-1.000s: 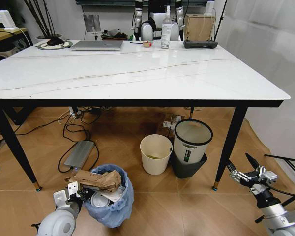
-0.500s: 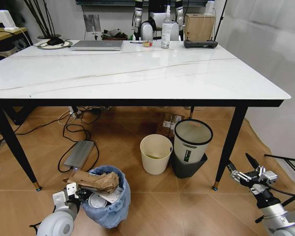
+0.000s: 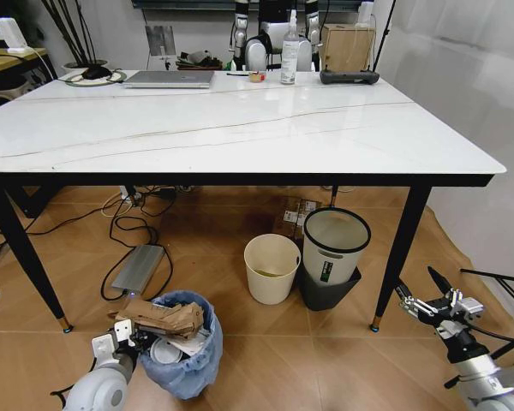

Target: Pick up the trash bin and place the trash from the table into it.

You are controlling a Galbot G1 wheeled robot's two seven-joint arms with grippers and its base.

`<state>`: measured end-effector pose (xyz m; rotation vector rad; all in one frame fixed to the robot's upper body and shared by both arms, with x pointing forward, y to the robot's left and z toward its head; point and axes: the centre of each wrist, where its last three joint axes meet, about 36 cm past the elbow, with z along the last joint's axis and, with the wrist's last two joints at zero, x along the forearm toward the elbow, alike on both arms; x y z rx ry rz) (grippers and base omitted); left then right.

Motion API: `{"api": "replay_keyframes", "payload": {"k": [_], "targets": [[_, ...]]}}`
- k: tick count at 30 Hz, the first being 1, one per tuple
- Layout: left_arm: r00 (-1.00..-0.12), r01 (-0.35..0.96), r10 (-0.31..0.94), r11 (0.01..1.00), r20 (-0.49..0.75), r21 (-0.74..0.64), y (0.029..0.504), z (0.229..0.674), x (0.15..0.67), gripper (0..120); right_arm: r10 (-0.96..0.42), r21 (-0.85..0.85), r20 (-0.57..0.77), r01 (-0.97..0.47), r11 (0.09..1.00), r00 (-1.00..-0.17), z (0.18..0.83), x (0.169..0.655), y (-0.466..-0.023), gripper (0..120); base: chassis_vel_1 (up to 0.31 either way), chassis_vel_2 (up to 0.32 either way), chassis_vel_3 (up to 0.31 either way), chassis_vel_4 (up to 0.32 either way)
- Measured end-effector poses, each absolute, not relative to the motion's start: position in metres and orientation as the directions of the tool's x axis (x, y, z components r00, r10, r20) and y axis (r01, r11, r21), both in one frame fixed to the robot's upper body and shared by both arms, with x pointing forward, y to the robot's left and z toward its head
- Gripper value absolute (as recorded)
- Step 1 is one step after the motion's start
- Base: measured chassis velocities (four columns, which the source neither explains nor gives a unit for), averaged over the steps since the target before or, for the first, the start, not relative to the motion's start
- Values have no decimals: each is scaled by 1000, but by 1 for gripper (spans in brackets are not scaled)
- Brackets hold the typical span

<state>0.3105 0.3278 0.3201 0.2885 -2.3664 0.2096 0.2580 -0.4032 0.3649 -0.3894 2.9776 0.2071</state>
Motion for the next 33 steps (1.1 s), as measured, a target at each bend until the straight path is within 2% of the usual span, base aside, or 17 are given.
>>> {"api": "replay_keyframes", "payload": {"k": [33], "targets": [[-700,-290,-159,954,697,-74,336,295,316,0,-246,118,-147,-264,957,-958,365,258,-403,100,0,0,0,0]]}}
